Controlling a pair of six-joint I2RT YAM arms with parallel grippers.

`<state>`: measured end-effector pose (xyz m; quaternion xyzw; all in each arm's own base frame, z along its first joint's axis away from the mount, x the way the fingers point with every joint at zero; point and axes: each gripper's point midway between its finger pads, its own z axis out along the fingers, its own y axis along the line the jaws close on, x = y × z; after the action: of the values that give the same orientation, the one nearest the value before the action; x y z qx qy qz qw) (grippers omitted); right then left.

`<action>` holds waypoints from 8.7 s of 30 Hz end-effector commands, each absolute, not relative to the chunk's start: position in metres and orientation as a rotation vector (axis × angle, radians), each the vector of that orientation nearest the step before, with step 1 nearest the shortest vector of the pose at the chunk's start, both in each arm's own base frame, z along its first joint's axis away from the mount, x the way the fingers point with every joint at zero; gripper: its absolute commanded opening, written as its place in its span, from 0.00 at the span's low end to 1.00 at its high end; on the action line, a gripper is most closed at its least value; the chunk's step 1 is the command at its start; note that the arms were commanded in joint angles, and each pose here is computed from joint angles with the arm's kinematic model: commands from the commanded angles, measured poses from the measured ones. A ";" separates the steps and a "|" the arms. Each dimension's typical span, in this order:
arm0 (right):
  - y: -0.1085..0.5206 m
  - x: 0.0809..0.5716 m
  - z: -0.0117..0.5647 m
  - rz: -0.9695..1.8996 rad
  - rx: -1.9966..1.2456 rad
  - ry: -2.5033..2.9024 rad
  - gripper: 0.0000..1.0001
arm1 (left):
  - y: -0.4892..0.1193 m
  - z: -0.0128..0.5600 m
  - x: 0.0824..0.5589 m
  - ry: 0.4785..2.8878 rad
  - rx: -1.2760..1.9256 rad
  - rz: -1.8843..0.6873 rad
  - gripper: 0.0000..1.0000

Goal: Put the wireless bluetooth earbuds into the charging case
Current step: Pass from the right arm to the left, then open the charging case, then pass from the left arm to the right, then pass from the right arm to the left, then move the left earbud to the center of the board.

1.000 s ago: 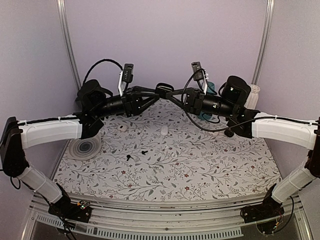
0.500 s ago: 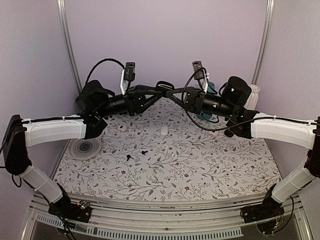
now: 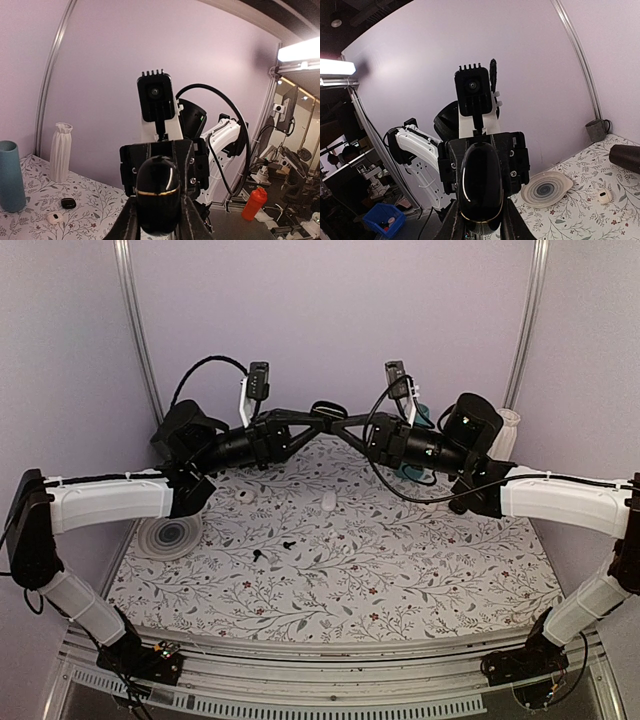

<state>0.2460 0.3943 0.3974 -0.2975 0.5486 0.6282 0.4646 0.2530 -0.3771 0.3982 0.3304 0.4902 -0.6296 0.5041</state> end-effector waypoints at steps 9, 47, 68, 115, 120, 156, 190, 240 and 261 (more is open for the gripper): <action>0.394 0.253 0.388 1.481 -0.711 1.394 0.44 | -0.381 0.403 0.239 1.137 0.877 -1.481 0.00; 0.368 0.284 0.381 1.297 -0.619 1.501 0.69 | -0.365 0.375 0.214 1.169 1.069 -1.495 0.00; 0.376 0.254 0.385 1.381 -0.768 1.473 0.62 | -0.363 0.371 0.230 1.204 0.993 -1.428 0.00; 0.398 0.239 0.391 1.508 -0.823 1.440 0.03 | -0.364 0.359 0.231 1.242 1.010 -1.455 0.07; 0.393 0.240 0.398 1.476 -0.808 1.419 0.03 | -0.364 0.356 0.233 1.263 0.997 -1.460 0.32; 0.409 0.247 0.398 1.092 -0.964 1.481 0.03 | -0.358 0.360 0.236 1.323 1.046 -1.334 0.43; 0.412 0.249 0.395 1.077 -0.961 1.486 0.03 | -0.349 0.368 0.233 1.312 1.028 -1.313 0.34; 0.416 0.265 0.378 1.068 -0.894 1.565 0.73 | -0.308 0.322 0.266 1.473 0.795 -1.165 0.00; 0.475 0.311 0.208 1.002 -0.724 2.068 0.63 | -0.184 0.280 0.332 1.733 0.148 -0.691 0.00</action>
<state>0.3108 0.4581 0.2225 -0.3050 0.7765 0.3961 0.3836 0.3253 -0.2066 0.2858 0.1043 0.7328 -0.3231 0.5897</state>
